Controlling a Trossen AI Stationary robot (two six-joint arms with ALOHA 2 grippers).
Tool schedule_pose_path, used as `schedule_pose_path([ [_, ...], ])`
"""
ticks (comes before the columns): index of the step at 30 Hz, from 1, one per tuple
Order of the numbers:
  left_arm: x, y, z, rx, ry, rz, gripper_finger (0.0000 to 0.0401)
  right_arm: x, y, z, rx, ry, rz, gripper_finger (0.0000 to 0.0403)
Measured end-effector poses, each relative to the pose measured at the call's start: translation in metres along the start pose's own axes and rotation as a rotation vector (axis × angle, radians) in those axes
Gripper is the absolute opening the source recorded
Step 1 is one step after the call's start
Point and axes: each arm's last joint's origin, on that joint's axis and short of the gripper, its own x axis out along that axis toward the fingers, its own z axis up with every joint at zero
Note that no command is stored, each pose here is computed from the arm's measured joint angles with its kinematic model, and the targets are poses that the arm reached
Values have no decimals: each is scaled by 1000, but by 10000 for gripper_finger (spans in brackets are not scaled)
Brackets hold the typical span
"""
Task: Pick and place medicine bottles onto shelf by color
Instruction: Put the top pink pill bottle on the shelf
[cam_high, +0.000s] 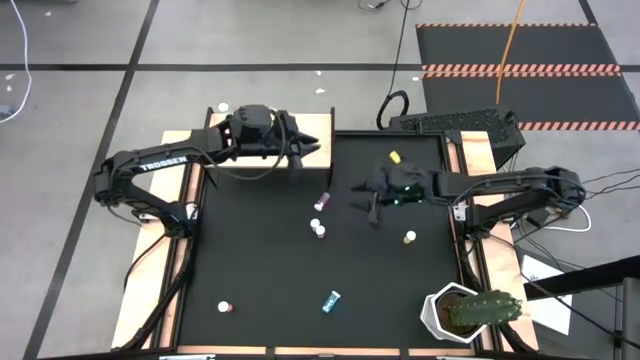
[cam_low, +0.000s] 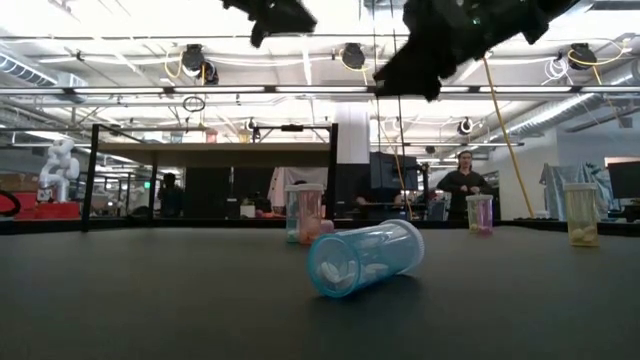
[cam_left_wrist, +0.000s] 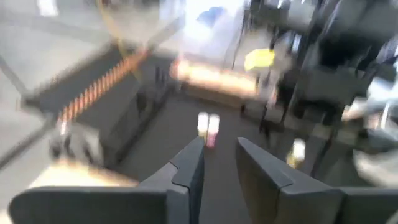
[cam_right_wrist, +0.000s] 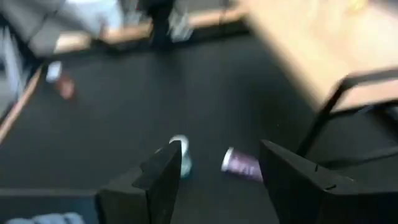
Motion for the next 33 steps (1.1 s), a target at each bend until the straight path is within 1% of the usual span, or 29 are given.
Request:
schedule_pose_path([
  [2,-2,0,-6,-2,65,19,118,11,3,-8,-71,60,43,215],
  [4,-3,-1,-14,1,148,52,140,26,6,-10,-165,127,81,224],
  [5,-3,0,-18,-1,190,81,151,35,7,-7,-223,150,94,228],
  [8,-5,1,-25,-18,255,140,182,66,6,-6,-442,265,86,236],
  [10,-5,-2,-27,-49,273,144,199,87,5,-6,-586,340,76,237],
  [12,-6,-7,-30,-86,301,139,213,105,4,-6,-701,405,56,237],
  [15,-14,-16,-34,-105,351,122,227,127,0,-12,-838,477,74,234],
  [17,-17,-22,-38,-114,395,131,231,138,-2,-17,-912,506,98,234],
  [20,-21,-31,-45,-122,453,157,232,147,-6,-21,-988,525,120,233],
  [23,-23,-38,-48,-119,477,171,232,153,-12,-26,-1017,543,132,233],
  [29,-23,-46,-48,-105,471,163,232,158,-25,-31,-1083,564,142,232],
  [33,-23,-46,-48,-122,463,183,232,165,-32,-37,-1135,570,156,232],
])
